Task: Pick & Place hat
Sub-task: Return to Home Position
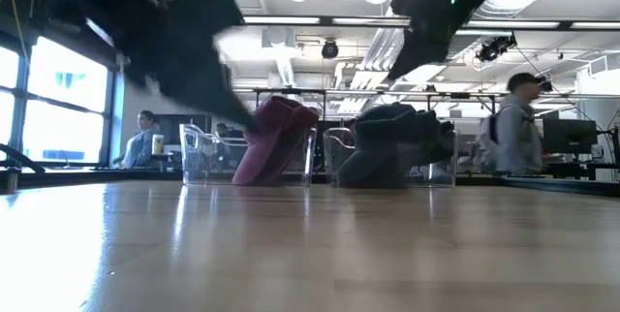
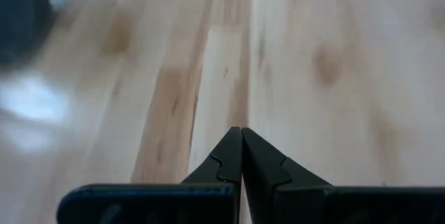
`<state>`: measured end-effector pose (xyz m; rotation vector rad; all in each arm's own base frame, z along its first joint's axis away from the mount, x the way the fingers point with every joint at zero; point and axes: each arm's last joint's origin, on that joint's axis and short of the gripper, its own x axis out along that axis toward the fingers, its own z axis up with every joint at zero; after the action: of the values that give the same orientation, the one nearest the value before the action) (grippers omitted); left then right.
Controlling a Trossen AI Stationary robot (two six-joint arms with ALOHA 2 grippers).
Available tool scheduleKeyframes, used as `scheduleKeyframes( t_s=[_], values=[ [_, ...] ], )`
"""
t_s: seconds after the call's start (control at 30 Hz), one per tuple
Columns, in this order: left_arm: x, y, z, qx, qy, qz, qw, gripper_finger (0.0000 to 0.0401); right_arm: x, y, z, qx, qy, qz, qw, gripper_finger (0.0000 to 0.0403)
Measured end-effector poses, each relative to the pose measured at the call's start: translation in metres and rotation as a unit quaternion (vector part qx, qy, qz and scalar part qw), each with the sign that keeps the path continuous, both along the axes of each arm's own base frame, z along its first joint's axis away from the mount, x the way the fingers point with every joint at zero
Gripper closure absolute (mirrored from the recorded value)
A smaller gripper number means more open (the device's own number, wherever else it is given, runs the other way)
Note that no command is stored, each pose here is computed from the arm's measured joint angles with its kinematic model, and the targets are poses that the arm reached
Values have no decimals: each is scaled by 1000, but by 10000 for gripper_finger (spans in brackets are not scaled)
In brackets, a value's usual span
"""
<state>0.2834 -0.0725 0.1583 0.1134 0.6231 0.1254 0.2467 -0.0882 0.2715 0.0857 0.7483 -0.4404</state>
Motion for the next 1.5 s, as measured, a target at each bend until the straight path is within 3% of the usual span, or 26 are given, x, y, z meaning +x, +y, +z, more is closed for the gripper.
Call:
scheduleKeyframes(
  t_s=[0.13, 0.23, 0.43, 0.67, 0.83, 1.03, 1.37, 1.5],
  values=[
    [-15, -10, 39, -12, -64, -8, 998, 401, 13, 42, -2, 14, -18, 90, 996, 400],
    [-30, -18, 57, -19, -86, -28, 996, 401, 15, 74, -19, 7, -63, 149, 987, 400],
    [-59, -28, 80, -14, -129, -29, 991, 401, -17, 117, -47, 58, -188, 224, 955, 401],
    [-94, 0, 70, -44, -164, -18, 985, 401, -68, 132, -58, 71, -297, 272, 913, 396],
    [-116, 35, 55, -102, -216, -40, 970, 401, -92, 128, -60, 70, -345, 276, 894, 401],
    [-141, 66, 35, -114, -250, -21, 961, 401, -110, 123, -62, 67, -386, 273, 879, 394],
    [-167, 78, 11, -113, -306, -19, 945, 401, -115, 120, -71, 56, -387, 245, 887, 397],
    [-173, 76, 6, -98, -284, -2, 954, 401, -115, 120, -71, 56, -385, 246, 888, 394]
  ],
)
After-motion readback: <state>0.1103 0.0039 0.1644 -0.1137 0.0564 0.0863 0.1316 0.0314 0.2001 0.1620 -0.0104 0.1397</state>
